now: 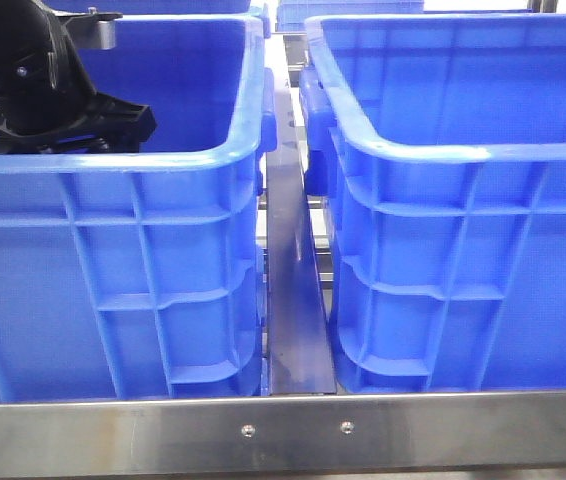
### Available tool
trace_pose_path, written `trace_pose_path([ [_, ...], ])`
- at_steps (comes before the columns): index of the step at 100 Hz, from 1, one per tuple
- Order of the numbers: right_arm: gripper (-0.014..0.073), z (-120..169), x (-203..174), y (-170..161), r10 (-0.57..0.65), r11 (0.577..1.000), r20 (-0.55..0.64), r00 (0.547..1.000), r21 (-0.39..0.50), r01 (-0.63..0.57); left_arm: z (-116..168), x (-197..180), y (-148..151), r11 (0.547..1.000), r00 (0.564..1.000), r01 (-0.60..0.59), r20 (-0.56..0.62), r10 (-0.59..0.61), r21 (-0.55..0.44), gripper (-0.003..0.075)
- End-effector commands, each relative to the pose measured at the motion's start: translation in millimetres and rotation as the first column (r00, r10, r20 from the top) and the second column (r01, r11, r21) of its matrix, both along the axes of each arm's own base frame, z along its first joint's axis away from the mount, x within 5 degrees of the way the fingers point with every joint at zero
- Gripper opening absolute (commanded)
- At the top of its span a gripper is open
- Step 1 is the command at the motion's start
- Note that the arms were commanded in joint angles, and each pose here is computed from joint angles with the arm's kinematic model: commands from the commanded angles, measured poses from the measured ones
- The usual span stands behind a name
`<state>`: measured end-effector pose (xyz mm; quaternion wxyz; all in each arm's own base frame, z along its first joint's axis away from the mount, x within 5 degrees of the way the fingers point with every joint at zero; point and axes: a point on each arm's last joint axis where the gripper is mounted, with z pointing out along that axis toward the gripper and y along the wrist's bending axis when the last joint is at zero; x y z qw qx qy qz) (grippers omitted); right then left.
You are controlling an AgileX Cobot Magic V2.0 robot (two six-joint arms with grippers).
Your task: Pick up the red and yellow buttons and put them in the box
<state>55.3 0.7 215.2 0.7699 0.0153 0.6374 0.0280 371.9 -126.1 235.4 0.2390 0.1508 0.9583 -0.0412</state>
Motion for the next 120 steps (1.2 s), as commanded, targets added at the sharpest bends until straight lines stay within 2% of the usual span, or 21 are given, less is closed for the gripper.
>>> trace_pose_path([
  [1,-0.0105,12.1,-5.0,-0.2,-0.006,1.0,0.115,0.993,-0.01,0.007,30.4,-0.2,-3.0,0.999,0.994,0.0,0.109,0.005,-0.044,0.0388],
  [19,-0.0105,12.1,-5.0,-0.2,-0.006,1.0,0.115,0.993,-0.01,0.007,34.3,-1.8,-2.5,0.999,0.993,0.0,0.117,0.005,-0.047,0.0106],
  [29,-0.0105,12.1,-5.0,-0.2,-0.006,1.0,0.115,0.993,-0.01,0.007,40.9,-4.9,-1.4,0.999,0.992,0.001,0.126,0.006,-0.05,-0.0021],
  [46,-0.0105,12.1,-5.0,-0.2,-0.006,1.0,0.115,0.993,-0.01,0.007,66.1,-17.0,1.9,0.998,0.985,0.007,0.174,0.004,-0.066,-0.0019],
  [63,-0.0105,12.1,-5.0,-0.2,-0.006,1.0,0.115,0.993,-0.01,0.007,107.3,-44.1,4.3,0.995,0.969,0.031,0.249,-0.005,-0.099,-0.0019],
  [84,-0.0105,12.2,-5.1,-0.2,-0.006,1.0,0.116,0.993,-0.01,0.007,147.4,-92.5,-11.8,0.981,0.93,0.161,0.349,-0.115,-0.106,-0.0019],
  [105,-0.0105,12.6,-5.2,-0.2,-0.006,1.0,0.12,0.993,-0.01,0.007,169.4,-142.3,-39.4,0.935,0.873,0.332,0.416,-0.255,-0.123,-0.0019],
  [120,-0.0105,15.0,-6.0,-0.1,-0.005,1.0,0.148,0.989,-0.009,0.007,174.8,-174.0,-67.4,0.868,0.805,0.485,0.444,-0.394,-0.11,-0.0019],
])
